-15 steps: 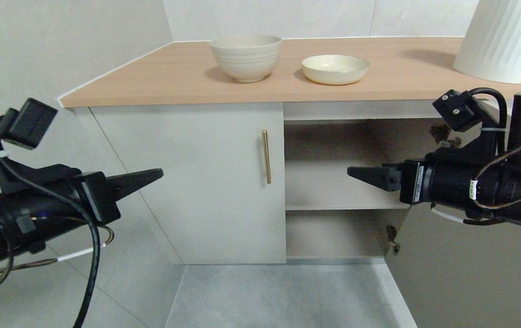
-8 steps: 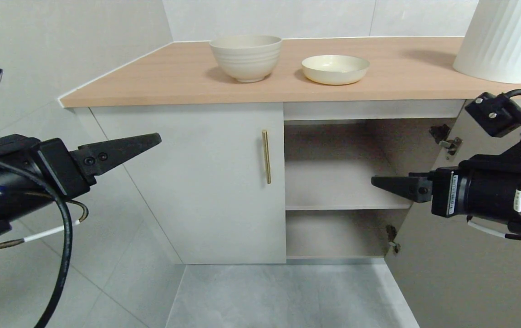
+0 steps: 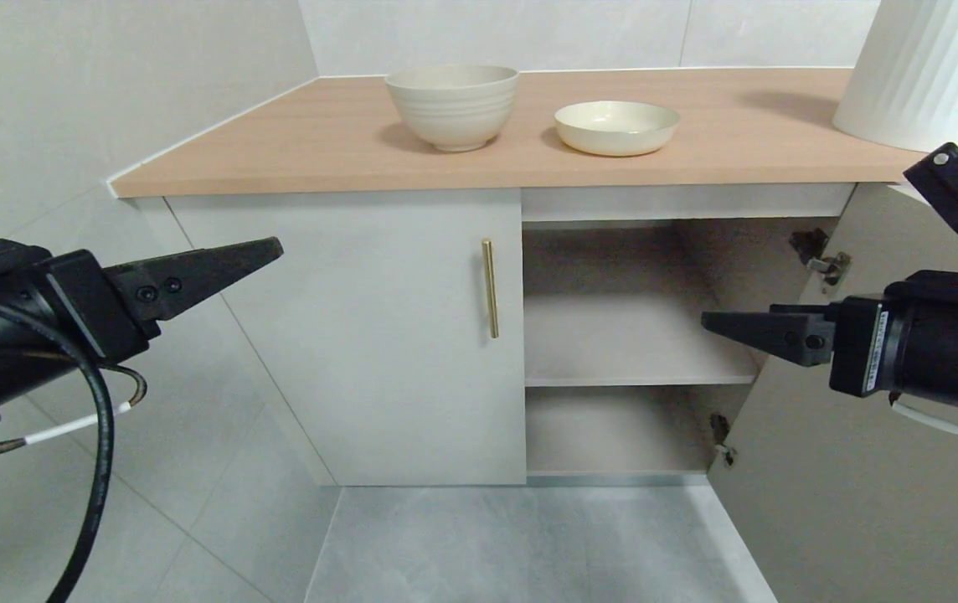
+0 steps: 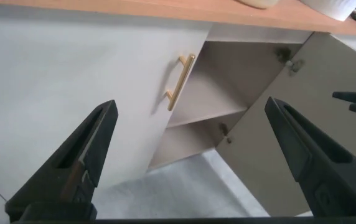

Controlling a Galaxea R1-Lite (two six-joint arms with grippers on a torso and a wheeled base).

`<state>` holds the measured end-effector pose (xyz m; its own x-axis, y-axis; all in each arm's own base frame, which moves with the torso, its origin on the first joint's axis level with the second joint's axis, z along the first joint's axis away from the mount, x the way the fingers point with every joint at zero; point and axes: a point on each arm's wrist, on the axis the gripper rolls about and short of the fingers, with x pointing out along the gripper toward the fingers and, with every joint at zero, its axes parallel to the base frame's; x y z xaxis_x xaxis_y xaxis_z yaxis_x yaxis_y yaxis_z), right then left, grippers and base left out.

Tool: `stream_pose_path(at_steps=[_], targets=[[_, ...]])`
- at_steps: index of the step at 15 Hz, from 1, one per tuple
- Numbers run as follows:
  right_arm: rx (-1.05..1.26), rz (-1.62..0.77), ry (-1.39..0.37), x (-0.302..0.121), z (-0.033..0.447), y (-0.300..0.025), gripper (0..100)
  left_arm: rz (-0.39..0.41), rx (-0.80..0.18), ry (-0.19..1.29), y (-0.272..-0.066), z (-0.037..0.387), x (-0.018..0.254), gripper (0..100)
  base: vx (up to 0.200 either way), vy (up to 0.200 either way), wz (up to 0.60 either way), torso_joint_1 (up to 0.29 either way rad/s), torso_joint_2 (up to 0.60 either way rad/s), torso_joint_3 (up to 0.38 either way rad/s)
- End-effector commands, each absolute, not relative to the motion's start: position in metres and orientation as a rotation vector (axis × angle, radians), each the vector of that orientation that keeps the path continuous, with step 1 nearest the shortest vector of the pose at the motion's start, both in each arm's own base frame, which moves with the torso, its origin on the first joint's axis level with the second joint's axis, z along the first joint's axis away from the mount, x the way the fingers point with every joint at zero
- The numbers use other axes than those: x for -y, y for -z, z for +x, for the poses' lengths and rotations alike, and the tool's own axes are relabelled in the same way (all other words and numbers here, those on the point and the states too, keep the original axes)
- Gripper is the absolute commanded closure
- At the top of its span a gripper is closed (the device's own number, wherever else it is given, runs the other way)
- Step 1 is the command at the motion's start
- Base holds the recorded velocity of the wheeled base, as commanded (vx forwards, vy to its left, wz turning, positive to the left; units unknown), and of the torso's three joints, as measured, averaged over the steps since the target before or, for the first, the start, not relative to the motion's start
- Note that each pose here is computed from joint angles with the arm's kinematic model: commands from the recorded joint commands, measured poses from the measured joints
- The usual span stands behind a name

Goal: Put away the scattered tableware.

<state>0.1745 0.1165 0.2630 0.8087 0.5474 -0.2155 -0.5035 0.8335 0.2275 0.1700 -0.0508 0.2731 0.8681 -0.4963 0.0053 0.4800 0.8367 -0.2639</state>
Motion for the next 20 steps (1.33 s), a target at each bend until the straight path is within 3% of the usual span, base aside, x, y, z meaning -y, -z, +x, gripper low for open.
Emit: stream_pose_path(at_steps=[1, 11, 20], targets=[[-0.266, 0.167, -0.574, -0.116, 0.17, -0.266, 0, -0.262, -0.065, 0.517, -0.273, 0.169, 0.051, 0, 0.2, 0.0, 0.0, -0.002, 0.0, 0.002], [-0.281, 0.16, -0.605, -0.114, 0.159, -0.269, 0, -0.262, -0.072, 0.518, -0.271, 0.171, 0.051, 0, 0.2, 0.0, 0.0, 0.002, 0.0, 0.002], [-0.167, 0.042, -0.7, -0.109, 0.149, -0.247, 0, -0.262, -0.067, 0.519, -0.272, 0.169, 0.051, 0, 0.0, 0.0, 0.0, 0.0, 0.0, 0.0]])
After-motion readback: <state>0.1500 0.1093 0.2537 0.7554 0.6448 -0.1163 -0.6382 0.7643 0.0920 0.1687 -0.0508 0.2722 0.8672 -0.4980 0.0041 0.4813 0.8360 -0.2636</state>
